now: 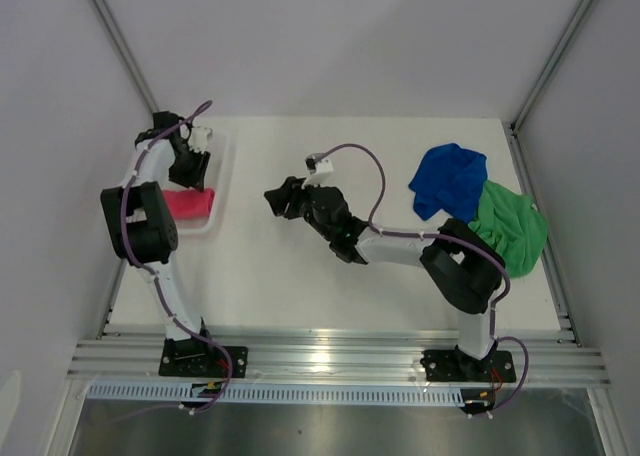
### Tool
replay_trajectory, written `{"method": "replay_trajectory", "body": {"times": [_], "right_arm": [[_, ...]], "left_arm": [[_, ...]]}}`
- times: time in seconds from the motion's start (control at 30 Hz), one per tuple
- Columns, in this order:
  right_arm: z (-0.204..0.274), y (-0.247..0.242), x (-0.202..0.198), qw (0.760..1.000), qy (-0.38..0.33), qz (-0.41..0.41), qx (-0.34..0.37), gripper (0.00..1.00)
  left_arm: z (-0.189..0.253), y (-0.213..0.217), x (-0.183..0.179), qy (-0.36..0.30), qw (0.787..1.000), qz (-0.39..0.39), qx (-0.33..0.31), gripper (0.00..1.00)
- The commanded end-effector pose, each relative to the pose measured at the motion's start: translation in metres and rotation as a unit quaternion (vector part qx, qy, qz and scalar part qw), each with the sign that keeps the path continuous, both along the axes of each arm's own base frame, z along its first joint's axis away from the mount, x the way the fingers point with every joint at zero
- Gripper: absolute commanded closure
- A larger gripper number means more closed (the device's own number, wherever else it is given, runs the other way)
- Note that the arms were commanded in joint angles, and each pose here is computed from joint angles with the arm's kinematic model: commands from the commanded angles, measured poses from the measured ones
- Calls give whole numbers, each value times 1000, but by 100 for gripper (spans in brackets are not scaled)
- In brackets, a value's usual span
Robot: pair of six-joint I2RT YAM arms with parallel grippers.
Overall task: Roll the towels
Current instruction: Place the rolled towel into the container
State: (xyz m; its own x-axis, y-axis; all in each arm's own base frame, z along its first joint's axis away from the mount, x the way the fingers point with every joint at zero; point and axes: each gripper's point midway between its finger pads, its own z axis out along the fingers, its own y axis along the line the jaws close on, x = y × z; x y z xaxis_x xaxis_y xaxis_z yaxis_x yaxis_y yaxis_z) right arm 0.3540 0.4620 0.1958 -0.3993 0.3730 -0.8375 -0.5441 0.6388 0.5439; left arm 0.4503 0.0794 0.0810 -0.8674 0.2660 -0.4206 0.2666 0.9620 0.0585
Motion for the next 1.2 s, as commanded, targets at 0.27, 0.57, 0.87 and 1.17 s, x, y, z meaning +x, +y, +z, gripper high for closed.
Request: {"method": "replay_trajectory", "body": {"times": [0.27,0.57,0.87,1.17], "right_arm": [[23,-34,2,999,-22,-35,30,49],[20,-37,4,999,-18,-40,28,48],[24,-43,5,999,-22,-42,27,47],[34,-62,9,998,-34,-59,14,46]], "left_arm": [[-3,-1,5,-3,999,-9,36,53],[-6,0,-16,5,999,-7,44,53],[32,1,-6,-46,998,3,44,52],[99,31,11,-155,979,60,119,45]]}}
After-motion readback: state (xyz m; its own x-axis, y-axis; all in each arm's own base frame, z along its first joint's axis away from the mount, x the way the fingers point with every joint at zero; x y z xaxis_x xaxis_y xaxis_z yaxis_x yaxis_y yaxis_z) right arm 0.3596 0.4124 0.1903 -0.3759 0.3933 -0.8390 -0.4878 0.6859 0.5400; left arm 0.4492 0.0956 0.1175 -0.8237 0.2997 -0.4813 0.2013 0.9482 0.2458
